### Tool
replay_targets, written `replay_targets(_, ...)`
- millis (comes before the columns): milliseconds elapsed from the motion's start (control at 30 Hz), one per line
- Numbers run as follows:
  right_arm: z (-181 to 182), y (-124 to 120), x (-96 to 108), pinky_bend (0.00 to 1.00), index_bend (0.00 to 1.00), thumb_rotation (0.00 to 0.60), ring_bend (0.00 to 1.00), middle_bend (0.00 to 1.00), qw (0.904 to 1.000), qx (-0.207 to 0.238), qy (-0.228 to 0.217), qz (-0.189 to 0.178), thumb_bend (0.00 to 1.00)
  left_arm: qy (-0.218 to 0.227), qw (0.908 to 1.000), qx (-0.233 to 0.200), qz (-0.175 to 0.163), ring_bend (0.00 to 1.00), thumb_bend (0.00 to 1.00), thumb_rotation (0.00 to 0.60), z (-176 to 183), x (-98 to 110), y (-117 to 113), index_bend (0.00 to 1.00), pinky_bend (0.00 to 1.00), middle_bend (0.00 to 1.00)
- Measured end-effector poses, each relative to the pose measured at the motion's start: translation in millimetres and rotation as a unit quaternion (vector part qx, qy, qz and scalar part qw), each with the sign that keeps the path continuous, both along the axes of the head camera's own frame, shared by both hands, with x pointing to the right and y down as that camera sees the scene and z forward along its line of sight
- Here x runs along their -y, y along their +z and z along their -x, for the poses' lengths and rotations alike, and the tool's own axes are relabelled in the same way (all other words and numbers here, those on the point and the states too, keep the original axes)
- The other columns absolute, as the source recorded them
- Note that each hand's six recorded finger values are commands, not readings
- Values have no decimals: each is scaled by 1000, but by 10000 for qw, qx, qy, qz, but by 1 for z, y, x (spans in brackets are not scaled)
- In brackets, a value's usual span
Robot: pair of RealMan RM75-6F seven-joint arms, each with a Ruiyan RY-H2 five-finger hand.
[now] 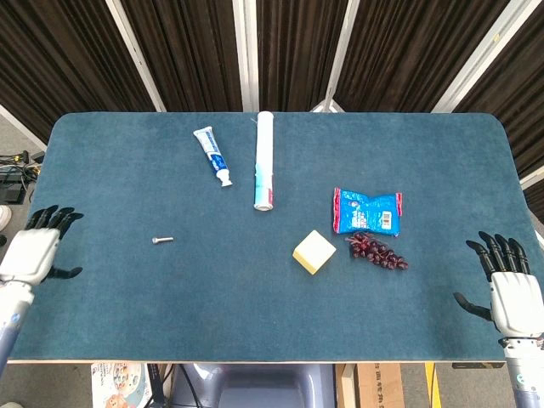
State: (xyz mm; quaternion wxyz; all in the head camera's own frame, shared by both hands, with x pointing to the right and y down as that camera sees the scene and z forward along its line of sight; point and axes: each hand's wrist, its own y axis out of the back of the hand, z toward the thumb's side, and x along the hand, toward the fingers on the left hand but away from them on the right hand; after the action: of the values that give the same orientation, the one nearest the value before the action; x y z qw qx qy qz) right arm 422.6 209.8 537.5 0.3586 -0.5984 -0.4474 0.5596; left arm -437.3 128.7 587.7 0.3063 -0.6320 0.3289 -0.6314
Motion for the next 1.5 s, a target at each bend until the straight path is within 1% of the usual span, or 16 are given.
replay_targets(100,0,3,0,0,194,600,42,115,10000,-26,0,33,153,-158,9997,48,185,0,233,600,-13,15,11,256,0,114)
replay_targets(233,1,4,0,0,193,600,42,115,10000,-38,5,49,153,-237,9987,88,447,0,235,600,-38,25,25,281,0,115)
replay_targets(300,1,4,1,0,194,600,42,115,10000,-37,5,48,153,-216,9980,108,578,0,235,600,-54,30,32,286,0,115)
replay_targets(400,0,5,1,0,194,600,42,115,10000,-37,7,55,154,-79,9975,160,685,0,236,600,-77,34,40,290,0,115)
replay_targets(533,0,5,1,0,194,600,42,115,10000,-34,13,58,153,5,9971,213,733,0,258,600,-96,32,50,312,0,116)
replay_targets(767,-1,5,1,0,194,600,42,115,10000,-17,39,65,153,-141,9970,224,731,0,325,600,-113,27,73,334,0,116)
replay_targets(1000,-2,8,1,0,193,600,42,115,9999,-17,47,116,153,-273,9967,326,688,0,329,600,-133,30,95,360,0,120)
replay_targets(1100,-2,9,1,0,194,600,42,115,9999,-20,46,122,153,-317,9963,386,698,0,329,600,-136,32,99,363,0,120)
replay_targets(1300,-3,10,1,0,193,600,42,115,9999,-53,68,138,153,-424,9953,432,757,0,332,600,-142,35,109,400,0,126)
replay_targets(1500,-4,13,2,0,193,600,42,115,9998,-78,85,172,154,-386,9948,550,762,0,333,600,-152,35,118,406,0,128)
